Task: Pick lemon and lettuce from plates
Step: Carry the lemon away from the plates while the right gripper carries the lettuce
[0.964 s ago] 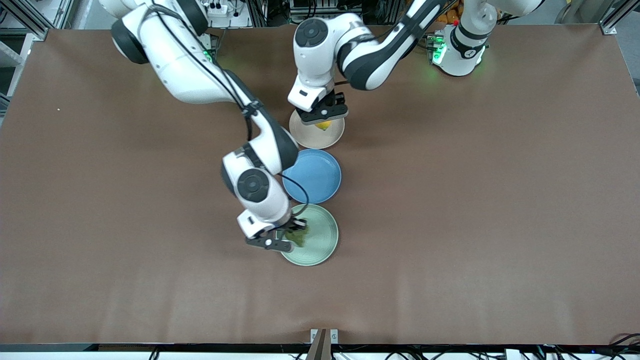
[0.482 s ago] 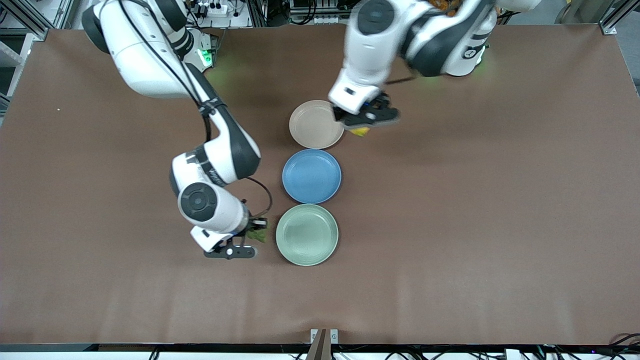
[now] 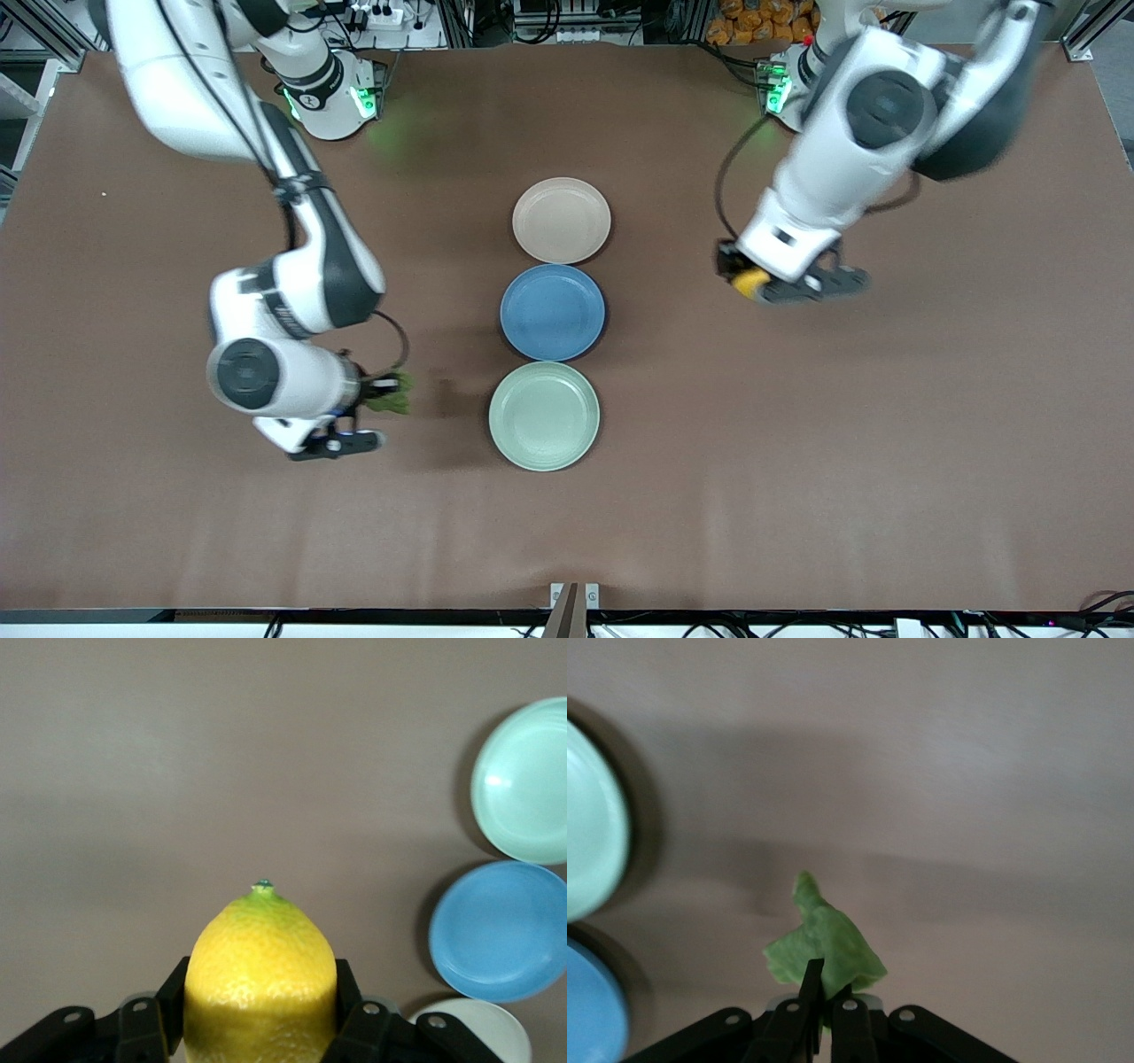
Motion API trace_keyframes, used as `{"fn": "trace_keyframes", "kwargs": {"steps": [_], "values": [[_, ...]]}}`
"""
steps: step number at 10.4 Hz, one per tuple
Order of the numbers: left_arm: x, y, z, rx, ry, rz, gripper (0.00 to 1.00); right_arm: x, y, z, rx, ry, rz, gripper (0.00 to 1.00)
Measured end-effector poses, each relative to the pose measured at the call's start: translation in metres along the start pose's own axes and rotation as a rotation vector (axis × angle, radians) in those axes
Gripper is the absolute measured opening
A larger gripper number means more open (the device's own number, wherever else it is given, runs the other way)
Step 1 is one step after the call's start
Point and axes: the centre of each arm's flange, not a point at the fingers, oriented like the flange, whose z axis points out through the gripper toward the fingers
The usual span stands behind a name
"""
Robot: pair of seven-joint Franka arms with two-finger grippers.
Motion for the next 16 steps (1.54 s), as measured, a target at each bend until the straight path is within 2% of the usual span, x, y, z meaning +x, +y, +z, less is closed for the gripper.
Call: {"fn": "trace_keyframes", "kwargs": {"steps": [3, 5, 8, 9, 11, 14, 15, 16], "values": [[0.048, -0.051, 0.061, 0.031, -0.068, -0.055, 0.65, -0.031, 0.062, 0.030, 0.007, 0.029, -0.056, 0.10], [0.083, -0.077, 0.105, 0.060, -0.091, -0.081, 0.65, -0.054, 0.083, 0.062, 0.010, 0.011, -0.086, 0.13], [0.125, -0.102, 0.167, 0.041, -0.088, -0.096, 0.65, -0.077, 0.098, 0.076, 0.011, 0.002, -0.112, 0.16], [0.132, -0.106, 0.190, 0.032, -0.089, -0.090, 0.65, -0.082, 0.101, 0.078, 0.012, 0.002, -0.121, 0.25], [0.137, -0.109, 0.228, 0.032, -0.106, -0.035, 0.65, -0.086, 0.109, 0.077, 0.014, 0.001, -0.123, 0.53], [0.142, -0.127, 0.249, 0.051, -0.117, 0.040, 0.65, -0.088, 0.111, 0.061, 0.013, 0.001, -0.125, 0.91], [0.144, -0.134, 0.254, 0.055, -0.118, 0.060, 0.65, -0.090, 0.111, 0.042, 0.013, -0.014, -0.125, 1.00], [0.147, -0.138, 0.259, 0.053, -0.109, 0.077, 0.65, -0.092, 0.114, 0.016, 0.014, -0.026, -0.121, 1.00]]}}
